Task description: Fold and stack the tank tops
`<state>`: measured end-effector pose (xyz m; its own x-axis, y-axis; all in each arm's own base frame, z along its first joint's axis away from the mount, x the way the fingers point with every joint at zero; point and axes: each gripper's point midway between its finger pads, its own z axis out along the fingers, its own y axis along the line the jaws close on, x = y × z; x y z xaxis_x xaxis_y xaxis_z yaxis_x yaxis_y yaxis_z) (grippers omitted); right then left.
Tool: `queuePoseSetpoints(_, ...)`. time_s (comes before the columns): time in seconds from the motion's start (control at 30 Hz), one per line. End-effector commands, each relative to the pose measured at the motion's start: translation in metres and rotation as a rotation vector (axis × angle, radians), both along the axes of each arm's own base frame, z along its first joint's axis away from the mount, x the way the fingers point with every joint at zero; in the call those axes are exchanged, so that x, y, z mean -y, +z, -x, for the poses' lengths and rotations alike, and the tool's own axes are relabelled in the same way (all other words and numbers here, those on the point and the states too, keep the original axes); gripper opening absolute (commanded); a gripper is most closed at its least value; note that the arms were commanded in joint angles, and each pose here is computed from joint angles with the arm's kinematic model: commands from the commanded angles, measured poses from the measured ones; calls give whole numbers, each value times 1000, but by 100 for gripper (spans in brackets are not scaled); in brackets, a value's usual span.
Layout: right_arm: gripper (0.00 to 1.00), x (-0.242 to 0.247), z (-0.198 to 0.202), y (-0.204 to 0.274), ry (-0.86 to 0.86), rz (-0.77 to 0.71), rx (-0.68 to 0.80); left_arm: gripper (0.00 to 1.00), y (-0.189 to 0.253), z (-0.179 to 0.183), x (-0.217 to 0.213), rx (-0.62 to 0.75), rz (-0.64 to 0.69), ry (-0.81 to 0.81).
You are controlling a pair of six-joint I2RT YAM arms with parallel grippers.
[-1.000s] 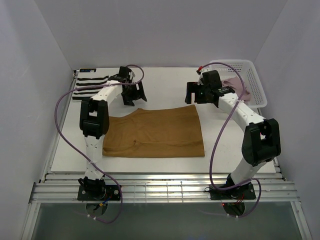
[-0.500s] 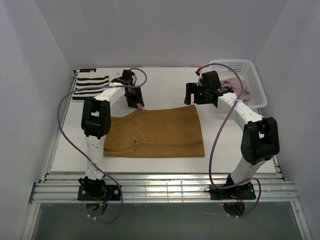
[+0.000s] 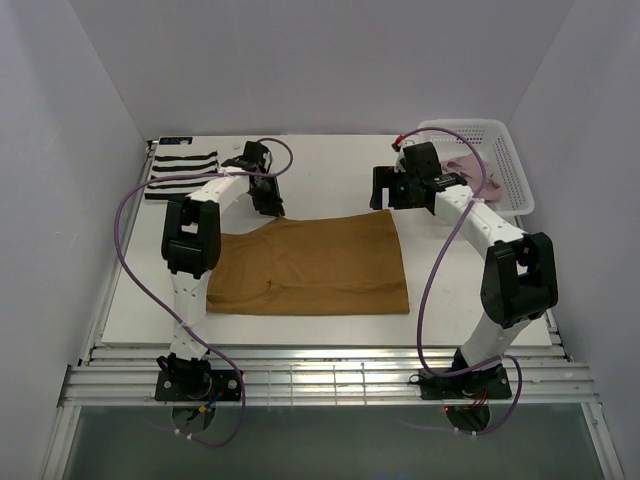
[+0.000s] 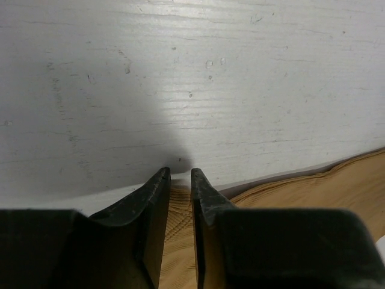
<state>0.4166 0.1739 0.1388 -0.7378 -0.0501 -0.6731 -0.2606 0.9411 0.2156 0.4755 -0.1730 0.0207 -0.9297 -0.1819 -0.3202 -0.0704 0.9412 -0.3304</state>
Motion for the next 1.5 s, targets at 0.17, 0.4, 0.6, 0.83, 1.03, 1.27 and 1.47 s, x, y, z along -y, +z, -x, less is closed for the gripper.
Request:
queuePoseSetpoints(0.17,90,3,-9,5,-2,21,21,37,-8,29,-16,-74,-82,20)
queuePoseSetpoints(0.4,90,3,-9,3,0,23,19,41,-2,30,-34,-66,-170,63)
queuePoseSetpoints(0.6,90,2,-8,2,9,23,16,46,0,27,-53,-58,-275,104)
queuePoseSetpoints(0.83,90,0,-8,0,19,17,8,48,3,27,-23,-75,-129,38)
queuePoseSetpoints(1.03,90,-1,-9,-7,19,19,-6,49,0,36,9,-86,49,-26)
queuePoseSetpoints(1.27,90,1,-10,-14,12,32,-20,28,-1,34,19,-91,107,-32)
queuePoseSetpoints(1.47,90,2,-12,-19,5,45,-28,0,-4,33,11,-76,63,-1)
